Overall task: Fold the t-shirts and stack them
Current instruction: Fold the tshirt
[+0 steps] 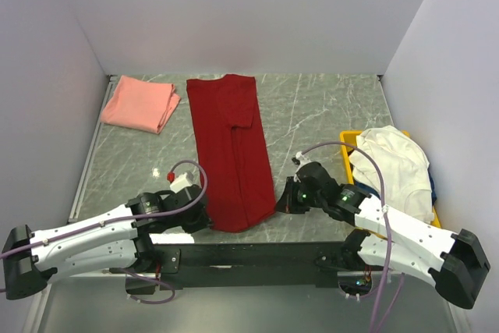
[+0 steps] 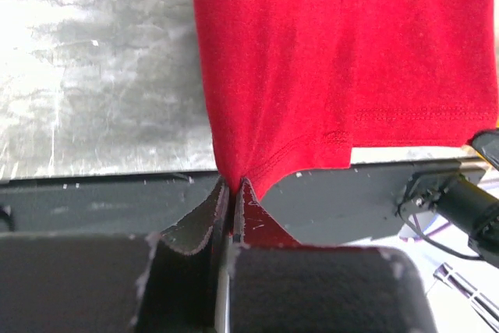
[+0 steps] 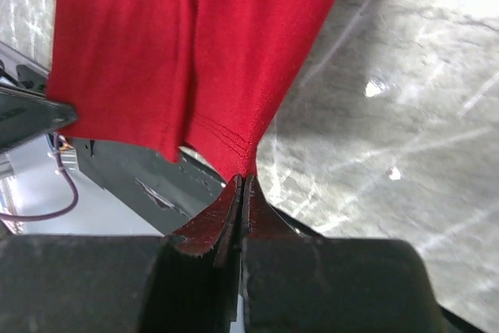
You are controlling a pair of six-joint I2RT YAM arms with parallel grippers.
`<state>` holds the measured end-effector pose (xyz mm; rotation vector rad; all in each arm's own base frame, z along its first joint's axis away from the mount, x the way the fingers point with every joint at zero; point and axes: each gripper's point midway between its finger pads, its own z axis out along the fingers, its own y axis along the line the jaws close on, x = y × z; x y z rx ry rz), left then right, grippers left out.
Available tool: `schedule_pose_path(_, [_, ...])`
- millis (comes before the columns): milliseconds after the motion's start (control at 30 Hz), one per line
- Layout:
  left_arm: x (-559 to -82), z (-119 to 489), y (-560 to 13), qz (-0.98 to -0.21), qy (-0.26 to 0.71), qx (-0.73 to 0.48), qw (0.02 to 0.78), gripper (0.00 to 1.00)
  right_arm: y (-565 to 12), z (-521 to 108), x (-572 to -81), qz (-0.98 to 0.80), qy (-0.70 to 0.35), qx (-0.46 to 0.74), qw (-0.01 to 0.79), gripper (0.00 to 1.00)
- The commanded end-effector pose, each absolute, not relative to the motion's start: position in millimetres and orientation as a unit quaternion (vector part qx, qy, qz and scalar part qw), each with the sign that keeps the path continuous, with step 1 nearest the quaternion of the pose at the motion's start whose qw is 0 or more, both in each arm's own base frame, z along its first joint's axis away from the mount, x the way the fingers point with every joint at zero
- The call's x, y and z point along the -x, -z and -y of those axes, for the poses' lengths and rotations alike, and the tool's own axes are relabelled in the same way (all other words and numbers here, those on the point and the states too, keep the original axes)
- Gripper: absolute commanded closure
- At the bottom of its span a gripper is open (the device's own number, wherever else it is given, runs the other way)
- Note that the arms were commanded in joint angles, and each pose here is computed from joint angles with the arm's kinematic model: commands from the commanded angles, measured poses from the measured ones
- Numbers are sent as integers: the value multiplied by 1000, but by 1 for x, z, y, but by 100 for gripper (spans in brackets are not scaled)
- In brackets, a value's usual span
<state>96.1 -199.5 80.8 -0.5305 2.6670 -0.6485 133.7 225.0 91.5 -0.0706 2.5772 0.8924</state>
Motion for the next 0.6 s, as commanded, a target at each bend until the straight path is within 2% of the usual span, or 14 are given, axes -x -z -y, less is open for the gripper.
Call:
schedule_pose_path(0, [-88,196,-102,-946,228,162,165,99,-110,-216,-136,-924,-307,36,224,100])
schedule_pose_path(233, [-86,193,-123,-943,241,155,168,100,-128,-203,-133,-926,-290,44,239,100])
schedule_pose_path(567, [-67,198,-94,-949,256,140,120,100,-103,-200,-120,-932,-291,49,212,100])
